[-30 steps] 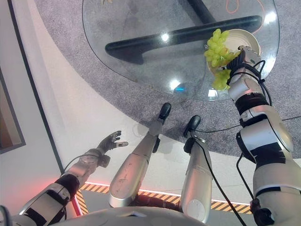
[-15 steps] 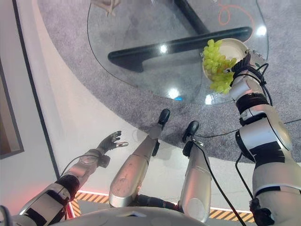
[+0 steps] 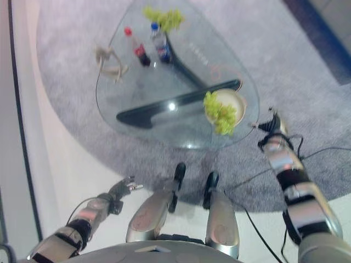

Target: Pick up fruits into the plate

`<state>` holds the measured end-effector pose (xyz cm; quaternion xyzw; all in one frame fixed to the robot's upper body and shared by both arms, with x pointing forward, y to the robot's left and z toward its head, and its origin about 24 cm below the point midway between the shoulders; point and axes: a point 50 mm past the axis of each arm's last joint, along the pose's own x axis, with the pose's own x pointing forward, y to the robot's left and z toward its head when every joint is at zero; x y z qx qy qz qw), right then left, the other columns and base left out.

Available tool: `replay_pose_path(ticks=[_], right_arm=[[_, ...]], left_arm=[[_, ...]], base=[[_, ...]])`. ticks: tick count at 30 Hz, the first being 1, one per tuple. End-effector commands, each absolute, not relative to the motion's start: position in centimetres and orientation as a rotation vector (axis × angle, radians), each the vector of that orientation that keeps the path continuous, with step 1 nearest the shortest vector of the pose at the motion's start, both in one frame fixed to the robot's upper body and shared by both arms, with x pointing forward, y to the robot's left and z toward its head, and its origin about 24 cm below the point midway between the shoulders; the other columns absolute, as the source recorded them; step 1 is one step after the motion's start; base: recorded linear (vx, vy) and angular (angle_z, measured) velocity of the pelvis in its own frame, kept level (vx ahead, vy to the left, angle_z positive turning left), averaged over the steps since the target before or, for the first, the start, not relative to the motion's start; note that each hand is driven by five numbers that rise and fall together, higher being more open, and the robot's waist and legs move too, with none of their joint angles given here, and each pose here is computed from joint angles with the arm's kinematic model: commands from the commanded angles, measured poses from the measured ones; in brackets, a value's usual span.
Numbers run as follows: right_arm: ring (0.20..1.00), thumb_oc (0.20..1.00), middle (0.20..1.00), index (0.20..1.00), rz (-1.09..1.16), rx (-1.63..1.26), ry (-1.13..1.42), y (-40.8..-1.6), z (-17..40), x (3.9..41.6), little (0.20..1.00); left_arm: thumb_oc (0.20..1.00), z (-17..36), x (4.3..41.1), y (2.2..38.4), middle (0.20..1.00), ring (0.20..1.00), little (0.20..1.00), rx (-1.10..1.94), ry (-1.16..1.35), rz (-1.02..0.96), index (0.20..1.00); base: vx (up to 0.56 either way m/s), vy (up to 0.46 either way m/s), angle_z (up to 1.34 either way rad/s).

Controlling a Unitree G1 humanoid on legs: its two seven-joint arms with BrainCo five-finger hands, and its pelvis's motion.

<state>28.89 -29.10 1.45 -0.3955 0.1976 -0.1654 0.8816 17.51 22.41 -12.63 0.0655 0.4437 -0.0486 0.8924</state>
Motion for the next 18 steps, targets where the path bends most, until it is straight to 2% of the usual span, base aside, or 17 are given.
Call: replay_pose_path(ticks=[1, 4, 8, 9, 11, 12, 18], right_arm=[[1.0, 1.0, 1.0, 1.0, -0.286, -0.699, 0.423, -28.3, -0.7, 27.0, 1.0], [1.0, 1.0, 1.0, 1.0, -0.179, -0.256, 0.703, -24.8, -8.5, 20.7, 1.0], [1.0, 1.0, 1.0, 1.0, -0.174, -0.018, 0.873, -23.6, -12.6, 15.9, 1.0], [1.0, 1.0, 1.0, 1.0, -0.17, 0.071, 0.964, -23.1, -14.3, 13.1, 1.0], [1.0, 1.0, 1.0, 1.0, -0.168, 0.107, 1.016, -22.8, -15.0, 11.7, 1.0], [1.0, 1.0, 1.0, 1.0, -0.16, 0.145, 1.084, -22.5, -15.8, 9.7, 1.0], [1.0, 1.0, 1.0, 1.0, -0.233, 0.142, 1.255, -22.8, -16.8, 5.8, 1.0]], left_arm=[[1.0, -13.9, 14.9, 23.2, 1.0, 1.0, 1.0, 0.154, 1.031, -0.077, 1.0], [1.0, -15.1, 11.8, 23.1, 1.0, 1.0, 1.0, 0.16, 1.138, -0.073, 1.0], [1.0, -15.8, 10.0, 23.1, 1.0, 1.0, 1.0, 0.162, 1.21, -0.068, 1.0], [1.0, -16.2, 9.1, 22.8, 1.0, 1.0, 1.0, 0.148, 1.251, -0.06, 1.0], [1.0, -16.3, 8.6, 22.7, 1.0, 1.0, 1.0, 0.133, 1.272, -0.059, 1.0], [1.0, -16.6, 7.8, 22.5, 1.0, 1.0, 1.0, 0.117, 1.299, -0.055, 1.0], [1.0, -17.0, 6.4, 21.8, 1.0, 1.0, 1.0, 0.083, 1.358, -0.018, 1.0]], base=[[0.13, -0.029, -0.02], [0.16, -0.028, -0.08], [0.08, 0.01, -0.14], [0.05, 0.021, 0.0], [0.03, 0.035, -0.05], [0.01, 0.048, -0.15], [0.01, 0.034, -0.19]])
